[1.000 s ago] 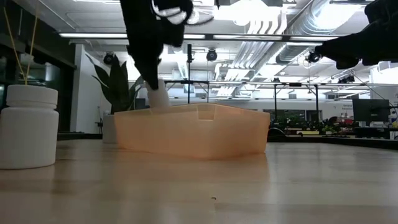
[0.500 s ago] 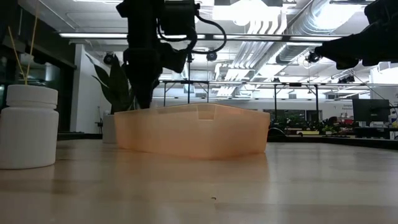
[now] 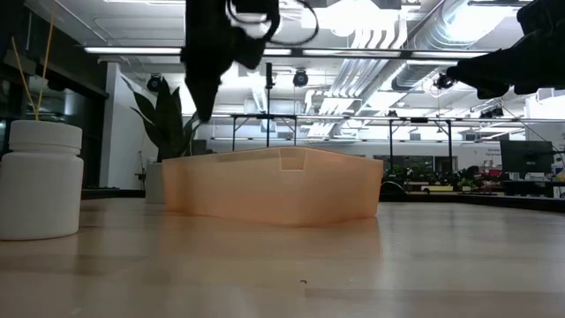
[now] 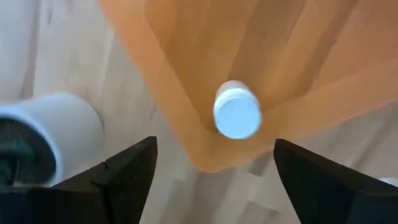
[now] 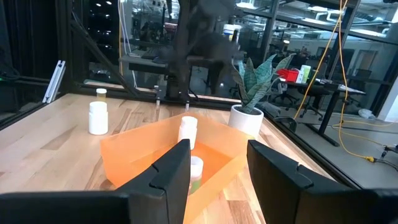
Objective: Pick and place pill bottles into a basket
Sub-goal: Put the white pill bottle into the transparent orange bin
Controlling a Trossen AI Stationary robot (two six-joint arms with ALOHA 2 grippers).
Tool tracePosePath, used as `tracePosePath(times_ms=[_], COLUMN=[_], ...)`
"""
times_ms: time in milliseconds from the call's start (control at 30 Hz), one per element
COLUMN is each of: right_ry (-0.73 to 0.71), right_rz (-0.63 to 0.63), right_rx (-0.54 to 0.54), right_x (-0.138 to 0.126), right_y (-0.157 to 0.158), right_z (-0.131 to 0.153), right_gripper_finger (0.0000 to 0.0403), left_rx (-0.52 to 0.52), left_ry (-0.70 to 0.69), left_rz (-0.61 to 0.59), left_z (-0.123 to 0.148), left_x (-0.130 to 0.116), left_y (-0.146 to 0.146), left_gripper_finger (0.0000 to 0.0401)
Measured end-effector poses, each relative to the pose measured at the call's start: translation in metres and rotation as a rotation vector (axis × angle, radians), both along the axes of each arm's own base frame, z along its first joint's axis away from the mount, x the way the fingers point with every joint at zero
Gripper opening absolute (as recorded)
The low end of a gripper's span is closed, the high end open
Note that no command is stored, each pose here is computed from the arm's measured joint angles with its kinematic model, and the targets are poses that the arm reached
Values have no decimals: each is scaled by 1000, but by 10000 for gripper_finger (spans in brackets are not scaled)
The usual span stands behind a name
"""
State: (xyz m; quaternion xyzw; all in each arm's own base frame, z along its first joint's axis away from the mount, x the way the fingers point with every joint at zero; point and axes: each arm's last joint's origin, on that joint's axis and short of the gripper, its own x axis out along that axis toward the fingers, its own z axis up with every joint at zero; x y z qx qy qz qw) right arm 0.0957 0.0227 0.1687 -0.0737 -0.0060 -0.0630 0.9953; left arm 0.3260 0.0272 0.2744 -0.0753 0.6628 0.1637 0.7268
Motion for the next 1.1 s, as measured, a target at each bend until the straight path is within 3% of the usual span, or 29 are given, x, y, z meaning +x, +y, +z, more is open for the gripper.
tracePosePath(times_ms=[200,467,800,967,1100], right_ry=[0,0,0,0,0], right_rz=[0,0,0,0,0], right_rx=[0,0,0,0,-2], right_x=[0,0,0,0,0], right_y=[0,0,0,0,0], right_z=[0,0,0,0,0], right_gripper_finger=[149,149,149,149,149], left_rx=[-141,-170,-296,-355,-353], left_ry=[4,62,202,193,101], left_rz=[260,377,456,384,295], left_z=[17,6,-33,-42,-42], left_x=[-4,-10,-32,-32,-24], left_y=[-15,-63,-129,-140,-140], left_gripper_finger=[358,358,358,358,358])
